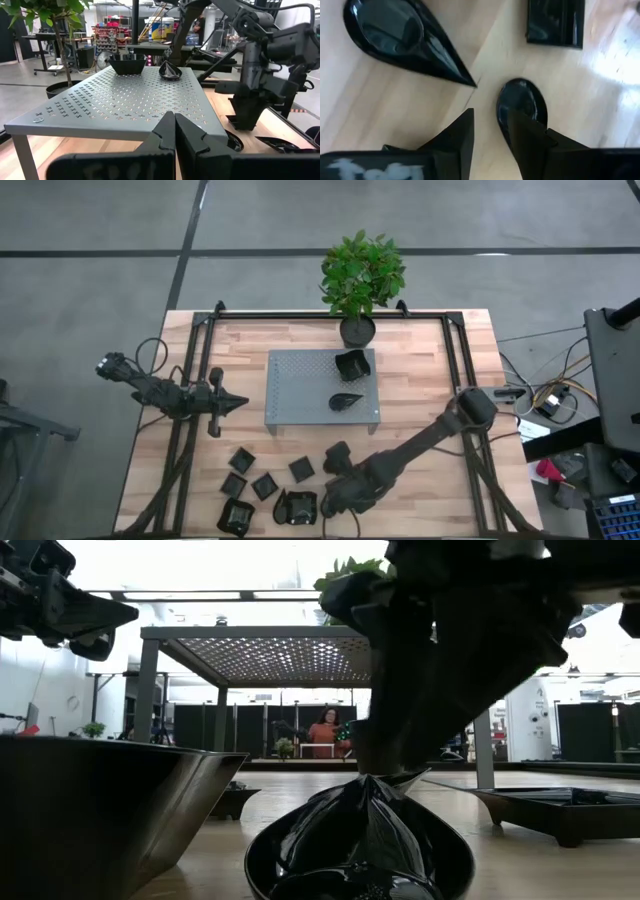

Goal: Pick & Place Mini shaped plates
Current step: Stack the black drop-shaped plate on the black drop-shaped plate on the shelf

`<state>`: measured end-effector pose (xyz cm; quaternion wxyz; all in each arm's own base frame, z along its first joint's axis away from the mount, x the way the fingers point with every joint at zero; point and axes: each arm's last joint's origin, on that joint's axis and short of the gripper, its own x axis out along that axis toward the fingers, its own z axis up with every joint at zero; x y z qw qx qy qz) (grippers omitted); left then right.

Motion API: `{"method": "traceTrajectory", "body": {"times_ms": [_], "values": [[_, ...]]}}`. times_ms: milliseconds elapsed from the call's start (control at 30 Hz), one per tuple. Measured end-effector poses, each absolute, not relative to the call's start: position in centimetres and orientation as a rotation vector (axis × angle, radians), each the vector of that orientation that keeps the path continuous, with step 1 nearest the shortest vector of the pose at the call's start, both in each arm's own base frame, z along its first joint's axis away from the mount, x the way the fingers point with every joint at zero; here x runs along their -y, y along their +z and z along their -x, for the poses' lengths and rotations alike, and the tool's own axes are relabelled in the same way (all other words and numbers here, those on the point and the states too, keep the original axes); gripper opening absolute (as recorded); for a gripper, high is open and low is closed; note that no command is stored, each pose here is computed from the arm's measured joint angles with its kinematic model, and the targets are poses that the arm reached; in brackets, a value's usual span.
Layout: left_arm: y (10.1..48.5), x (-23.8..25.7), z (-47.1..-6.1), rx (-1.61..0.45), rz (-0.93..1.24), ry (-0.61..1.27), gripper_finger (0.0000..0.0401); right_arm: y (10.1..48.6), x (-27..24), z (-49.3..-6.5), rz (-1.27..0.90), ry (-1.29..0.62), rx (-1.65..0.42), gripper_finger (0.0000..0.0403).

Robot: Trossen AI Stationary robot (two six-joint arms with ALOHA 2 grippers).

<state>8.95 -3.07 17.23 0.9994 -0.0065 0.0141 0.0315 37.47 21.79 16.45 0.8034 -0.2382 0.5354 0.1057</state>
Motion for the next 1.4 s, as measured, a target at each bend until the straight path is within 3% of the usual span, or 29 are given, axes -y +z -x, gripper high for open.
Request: {"method": "traceTrajectory", "body": {"times_ms": [567,1400], "values": [[17.2,3.1,-9.0,-0.029,0.012,0.064,0.0000,15.5,-21.6,-37.5,0.608,0.217,-1.181,0.0069],[17.2,3.1,-9.0,-0.029,0.013,0.063,0.0000,14.5,-20.5,-37.5,0.628,0.204,-1.207,0.0075]]}}
